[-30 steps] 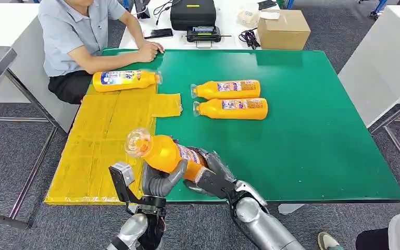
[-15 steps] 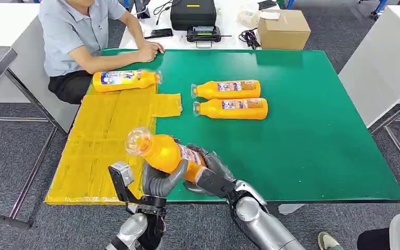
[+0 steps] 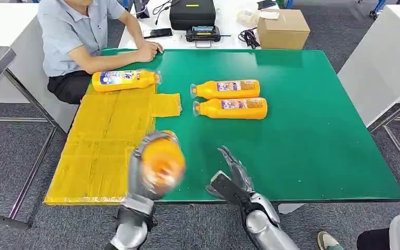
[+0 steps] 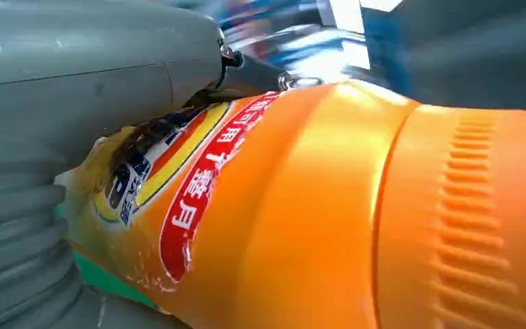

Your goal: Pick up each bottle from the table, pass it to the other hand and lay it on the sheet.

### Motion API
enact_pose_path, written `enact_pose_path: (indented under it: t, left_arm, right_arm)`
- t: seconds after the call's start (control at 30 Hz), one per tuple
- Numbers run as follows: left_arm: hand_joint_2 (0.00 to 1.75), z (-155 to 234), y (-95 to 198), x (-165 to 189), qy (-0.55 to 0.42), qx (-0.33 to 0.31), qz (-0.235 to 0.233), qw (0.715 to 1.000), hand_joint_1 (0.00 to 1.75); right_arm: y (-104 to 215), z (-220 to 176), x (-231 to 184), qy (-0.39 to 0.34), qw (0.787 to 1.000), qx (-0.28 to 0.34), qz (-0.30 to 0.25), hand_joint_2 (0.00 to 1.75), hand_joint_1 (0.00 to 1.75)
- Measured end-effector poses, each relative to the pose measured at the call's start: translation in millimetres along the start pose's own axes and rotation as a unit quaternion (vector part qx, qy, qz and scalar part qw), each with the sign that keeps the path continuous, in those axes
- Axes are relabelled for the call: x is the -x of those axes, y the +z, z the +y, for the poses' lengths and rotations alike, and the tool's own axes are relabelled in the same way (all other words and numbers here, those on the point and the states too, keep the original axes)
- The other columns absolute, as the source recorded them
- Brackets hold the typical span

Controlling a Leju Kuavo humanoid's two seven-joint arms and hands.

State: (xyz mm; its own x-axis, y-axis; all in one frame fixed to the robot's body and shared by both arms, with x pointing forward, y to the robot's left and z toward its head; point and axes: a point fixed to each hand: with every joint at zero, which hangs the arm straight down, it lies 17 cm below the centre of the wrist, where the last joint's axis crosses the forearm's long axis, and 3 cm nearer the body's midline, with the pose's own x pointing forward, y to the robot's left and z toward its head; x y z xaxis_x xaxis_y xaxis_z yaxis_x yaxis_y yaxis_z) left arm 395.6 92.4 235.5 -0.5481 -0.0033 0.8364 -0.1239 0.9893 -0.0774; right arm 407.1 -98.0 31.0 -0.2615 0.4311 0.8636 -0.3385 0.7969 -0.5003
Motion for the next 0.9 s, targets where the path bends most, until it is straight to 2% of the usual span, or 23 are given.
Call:
enact_pose_path:
  t: [0.07, 0.2, 0.23, 0.3, 0.37, 0.43, 0.5, 0.53, 0.6, 0.67, 0.77, 0.8, 0.83, 0.87, 0.9]
  left_arm:
    - [1.75, 10, -1, 10, 0.035, -0.025, 0.031, 0.999, 1.75]
    - [1.75, 13, -1, 5, 0.028, -0.027, 0.019, 0.999, 1.75]
    - [1.75, 13, -1, -1, 0.007, -0.027, 0.001, 1.000, 1.75]
    - [1.75, 8, -1, -26, -0.078, -0.006, -0.082, 0.994, 1.66]
    - [1.75, -2, -2, -46, -0.195, 0.033, -0.165, 0.966, 1.62]
    - [1.75, -1, -6, -42, -0.319, 0.062, -0.204, 0.923, 1.62]
    - [1.75, 9, -12, -24, -0.410, 0.075, -0.196, 0.888, 1.68]
    - [1.75, 16, -14, -14, -0.456, 0.082, -0.189, 0.866, 1.64]
    - [1.75, 31, -18, 2, -0.518, 0.087, -0.172, 0.833, 1.75]
    - [1.75, 51, -25, 25, -0.573, 0.077, -0.125, 0.806, 1.75]
    - [1.75, 99, -39, 68, -0.619, 0.006, 0.012, 0.785, 1.75]
    - [1.75, 104, -37, 80, -0.626, -0.007, 0.047, 0.779, 1.41]
    - [1.75, 107, -35, 89, -0.637, -0.007, 0.058, 0.769, 1.29]
    - [1.75, 103, -30, 97, -0.646, 0.005, 0.059, 0.761, 1.40]
    - [1.75, 95, -28, 102, -0.654, 0.029, 0.041, 0.754, 1.38]
  right_arm:
    - [2, -1, 5, -0.003, 1.000, 0.002, 0.007, 1.75, 0.00]
    - [4, -3, 10, -0.006, 1.000, 0.006, 0.014, 1.75, 0.00]
    - [4, -3, 11, -0.006, 1.000, 0.005, 0.015, 1.75, 0.00]
    - [5, -2, 11, -0.004, 1.000, 0.002, 0.014, 1.75, 0.00]
    - [4, 0, 11, -0.002, 1.000, -0.004, 0.012, 1.75, 0.00]
    - [2, 3, 9, -0.003, 1.000, -0.009, 0.008, 1.75, 0.00]
    - [0, 3, 10, -0.004, 1.000, -0.011, 0.007, 1.75, 0.00]
    - [-1, 2, 10, -0.004, 1.000, -0.013, 0.006, 1.75, 0.00]
    - [-4, 2, 9, -0.004, 1.000, -0.014, 0.004, 1.75, 0.00]
    - [-5, 3, 8, -0.004, 1.000, -0.020, 0.002, 1.75, 0.00]
    - [-8, 4, 3, -0.004, 1.000, -0.025, -0.006, 1.75, 0.00]
    - [-9, 3, 2, -0.002, 1.000, -0.025, -0.008, 1.75, 0.00]
    - [-10, 3, 1, -0.002, 1.000, -0.025, -0.010, 1.75, 0.00]
    - [-11, 3, -1, -0.002, 1.000, -0.026, -0.012, 1.75, 0.00]
    - [-12, 3, -3, -0.003, 1.000, -0.025, -0.015, 1.75, 0.00]
